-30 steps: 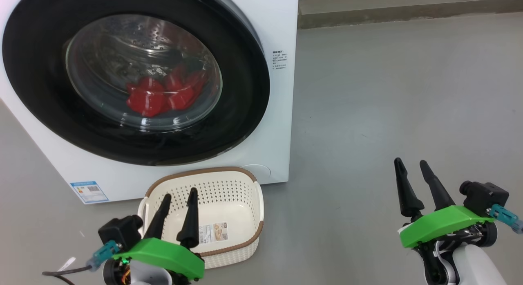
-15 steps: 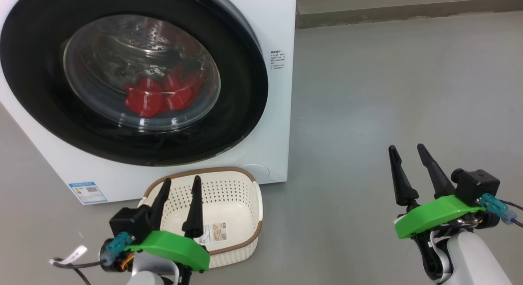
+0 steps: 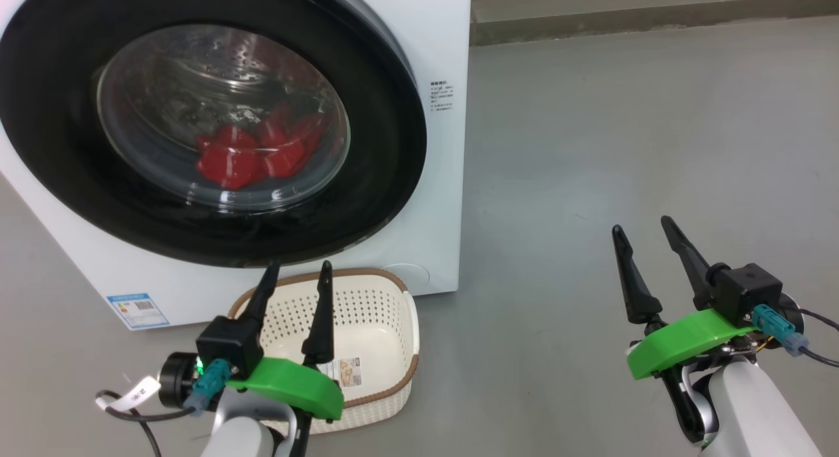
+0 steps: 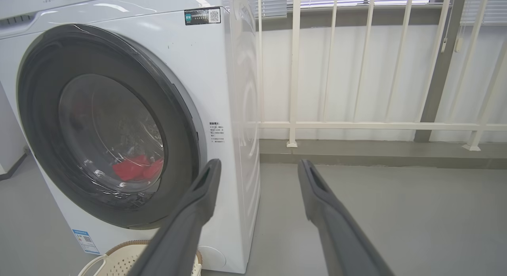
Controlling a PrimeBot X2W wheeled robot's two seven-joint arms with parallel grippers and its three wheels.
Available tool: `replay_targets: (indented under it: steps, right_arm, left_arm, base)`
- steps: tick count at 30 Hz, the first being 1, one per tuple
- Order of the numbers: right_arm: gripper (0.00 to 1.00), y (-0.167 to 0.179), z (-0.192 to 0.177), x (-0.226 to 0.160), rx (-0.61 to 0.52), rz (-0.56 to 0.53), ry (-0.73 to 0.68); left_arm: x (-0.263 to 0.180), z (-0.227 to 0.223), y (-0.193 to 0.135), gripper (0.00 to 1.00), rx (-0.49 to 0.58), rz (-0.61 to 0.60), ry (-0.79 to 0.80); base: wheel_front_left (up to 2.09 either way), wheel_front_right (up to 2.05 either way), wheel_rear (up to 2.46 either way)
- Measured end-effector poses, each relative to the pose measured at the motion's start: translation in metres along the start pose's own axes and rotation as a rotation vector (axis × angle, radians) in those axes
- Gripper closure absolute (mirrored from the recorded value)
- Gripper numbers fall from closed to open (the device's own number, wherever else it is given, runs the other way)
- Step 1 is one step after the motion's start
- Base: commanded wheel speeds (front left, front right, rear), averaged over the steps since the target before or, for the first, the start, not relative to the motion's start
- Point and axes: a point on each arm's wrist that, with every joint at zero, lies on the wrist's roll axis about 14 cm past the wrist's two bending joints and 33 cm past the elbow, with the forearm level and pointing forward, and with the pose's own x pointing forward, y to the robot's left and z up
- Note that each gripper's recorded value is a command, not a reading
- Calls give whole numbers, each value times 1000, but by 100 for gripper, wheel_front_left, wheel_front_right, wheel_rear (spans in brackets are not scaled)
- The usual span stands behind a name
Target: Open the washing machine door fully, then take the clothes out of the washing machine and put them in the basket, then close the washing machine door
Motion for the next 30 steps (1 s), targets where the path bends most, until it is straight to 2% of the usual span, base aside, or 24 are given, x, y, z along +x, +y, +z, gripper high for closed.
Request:
replay_targets:
  steps: [23, 30]
  right_arm:
    - [0, 5, -11, 7, 8, 16, 24]
    - [0, 9, -7, 29, 19, 29, 2]
  left_arm:
    - [4, -7, 8, 0, -22, 25, 13]
    - [10, -12, 12, 0, -24, 34, 13]
  base:
    - [0, 0, 0]
    - [0, 0, 0]
